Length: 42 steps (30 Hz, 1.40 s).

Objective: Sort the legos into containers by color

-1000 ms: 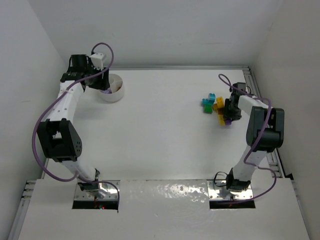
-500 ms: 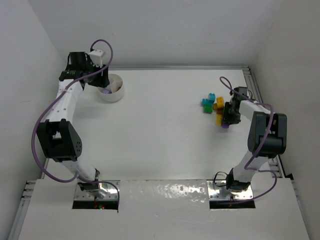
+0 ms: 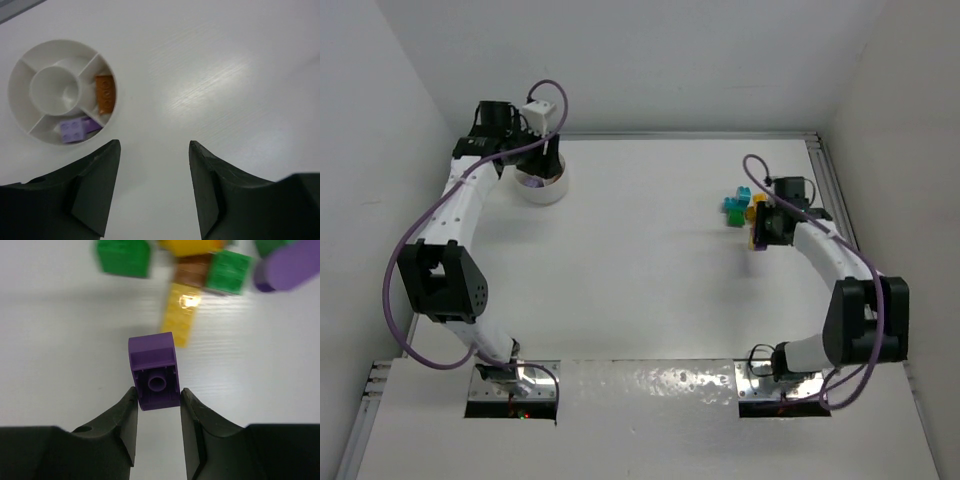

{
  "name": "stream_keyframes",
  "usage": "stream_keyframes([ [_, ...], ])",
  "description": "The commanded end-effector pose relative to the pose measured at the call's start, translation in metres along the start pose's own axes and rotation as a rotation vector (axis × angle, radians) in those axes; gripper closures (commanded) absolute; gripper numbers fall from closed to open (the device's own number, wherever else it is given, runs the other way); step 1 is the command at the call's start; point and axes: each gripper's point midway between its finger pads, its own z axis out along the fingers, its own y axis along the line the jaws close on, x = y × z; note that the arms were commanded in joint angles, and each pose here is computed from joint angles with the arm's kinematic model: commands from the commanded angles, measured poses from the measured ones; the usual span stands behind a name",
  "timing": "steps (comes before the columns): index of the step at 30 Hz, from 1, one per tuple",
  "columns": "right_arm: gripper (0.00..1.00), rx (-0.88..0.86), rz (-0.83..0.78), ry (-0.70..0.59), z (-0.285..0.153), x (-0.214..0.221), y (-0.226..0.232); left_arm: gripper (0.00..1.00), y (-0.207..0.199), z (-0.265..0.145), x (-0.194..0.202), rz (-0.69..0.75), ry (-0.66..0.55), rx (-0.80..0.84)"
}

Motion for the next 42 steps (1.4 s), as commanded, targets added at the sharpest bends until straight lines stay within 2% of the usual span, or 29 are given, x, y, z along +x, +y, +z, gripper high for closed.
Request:
stream_keyframes([
  [1, 1.0, -0.118, -0.214, -0.136, -0.019, -0.016, 0.071, 0.44, -0.052, -0.001, -0.023, 0.07, -0.033, 0.144],
  [5, 1.0, -0.326, -0.326, -0.318, -0.053, -0.041, 0.165, 0.34, -0.116, -0.003, -0.026, 0.072, -0.029, 0.352],
  [6, 1.0, -0.37, -0.366, -0.335, -0.059, -0.037, 0.192, 0.3, -0.132, -0.003, -0.025, 0.069, -0.025, 0.397],
  [8, 1.0, -0.424, -0.373, -0.415, -0.074, -0.055, 0.223, 0.26, -0.153, -0.005, -0.021, 0.044, -0.014, 0.482],
  [9, 1.0, -0.464, -0.403, -0.41, -0.075, -0.048, 0.244, 0.23, -0.166, -0.003, -0.018, 0.047, -0.005, 0.512],
  [12, 1.0, -0.547, -0.448, -0.469, -0.091, -0.05, 0.284, 0.22, -0.19, -0.001, -0.009, 0.064, 0.02, 0.559],
  [20, 1.0, -0.612, -0.473, -0.484, -0.101, -0.044, 0.319, 0.24, -0.216, 0.011, 0.016, 0.011, 0.088, 0.604],
  [30, 1.0, -0.643, -0.468, -0.519, -0.112, -0.049, 0.33, 0.36, -0.228, 0.033, 0.031, -0.012, 0.13, 0.591],
  [31, 1.0, -0.645, -0.468, -0.52, -0.113, -0.05, 0.331, 0.41, -0.227, 0.036, 0.032, -0.018, 0.136, 0.583],
  [36, 1.0, -0.648, -0.471, -0.524, -0.114, -0.05, 0.332, 0.55, -0.227, 0.043, 0.036, -0.026, 0.146, 0.58],
  [37, 1.0, -0.648, -0.467, -0.529, -0.116, -0.051, 0.332, 0.62, -0.227, 0.043, 0.037, -0.028, 0.151, 0.58],
  [39, 1.0, -0.646, -0.461, -0.533, -0.116, -0.052, 0.332, 0.68, -0.227, 0.043, 0.038, -0.027, 0.155, 0.585],
  [42, 1.0, -0.642, -0.459, -0.536, -0.116, -0.053, 0.332, 0.83, -0.229, 0.041, 0.039, -0.026, 0.158, 0.597],
])
